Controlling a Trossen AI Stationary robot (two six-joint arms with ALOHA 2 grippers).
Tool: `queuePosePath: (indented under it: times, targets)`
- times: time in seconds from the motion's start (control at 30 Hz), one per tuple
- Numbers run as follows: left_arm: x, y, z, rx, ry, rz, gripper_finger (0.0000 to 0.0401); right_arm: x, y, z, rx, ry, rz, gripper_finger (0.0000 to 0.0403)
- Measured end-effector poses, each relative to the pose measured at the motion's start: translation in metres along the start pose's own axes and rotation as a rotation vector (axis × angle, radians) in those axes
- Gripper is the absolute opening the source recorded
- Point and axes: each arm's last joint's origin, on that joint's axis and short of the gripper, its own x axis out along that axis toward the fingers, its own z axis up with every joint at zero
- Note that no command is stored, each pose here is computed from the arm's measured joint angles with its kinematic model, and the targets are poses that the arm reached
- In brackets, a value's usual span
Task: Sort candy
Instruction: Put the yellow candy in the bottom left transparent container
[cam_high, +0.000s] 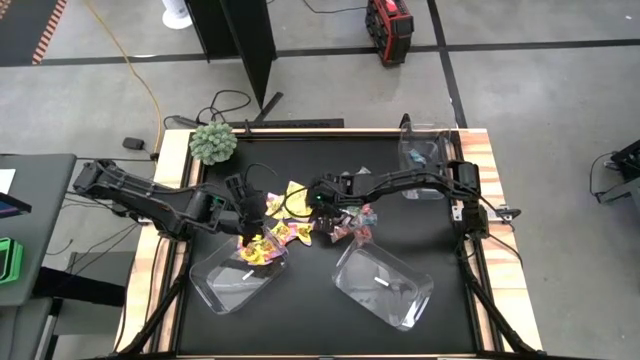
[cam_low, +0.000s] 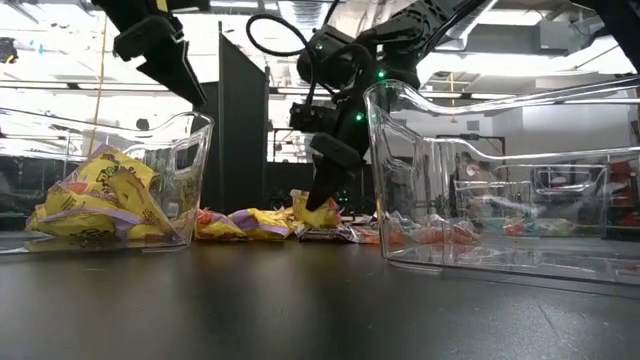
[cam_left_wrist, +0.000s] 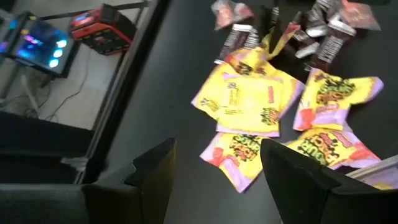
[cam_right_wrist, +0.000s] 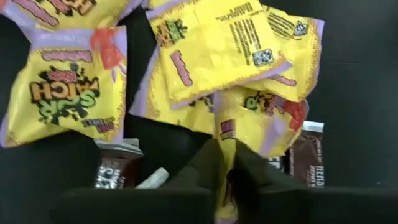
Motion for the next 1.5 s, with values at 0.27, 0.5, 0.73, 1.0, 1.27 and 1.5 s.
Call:
queuePosePath:
  times: [0.27, 0.5, 0.73, 1.0, 1.27, 1.5]
  targets:
    - [-0.034, 0.016, -0.012, -0.128, -0.113, 0.09, 0.0226, -0.014, 0.015, 0.025, -0.078, -0.091, 0.013, 0.0006]
    - [-0.046, 0.027, -0.035, -0.216, -0.194, 0.162, 0.0226, -0.042, 0.043, 0.062, -0.239, -0.263, 0.03, 0.0003]
    - [-0.049, 0.039, -0.048, -0.311, -0.241, 0.169, 0.0226, -0.074, 0.076, 0.092, -0.421, -0.476, 0.039, 0.0003]
    - [-0.048, 0.038, -0.051, -0.319, -0.265, 0.161, 0.0226, -0.086, 0.105, 0.1, -0.515, -0.648, 0.219, 0.001]
    - [-0.048, 0.038, -0.048, -0.347, -0.288, 0.156, 0.0226, -0.092, 0.12, 0.1, -0.478, -0.671, 0.266, 0.0119]
    - [-0.044, 0.031, -0.044, -0.371, -0.286, 0.154, 0.0226, -0.095, 0.119, 0.098, -0.475, -0.641, 0.218, 0.0249]
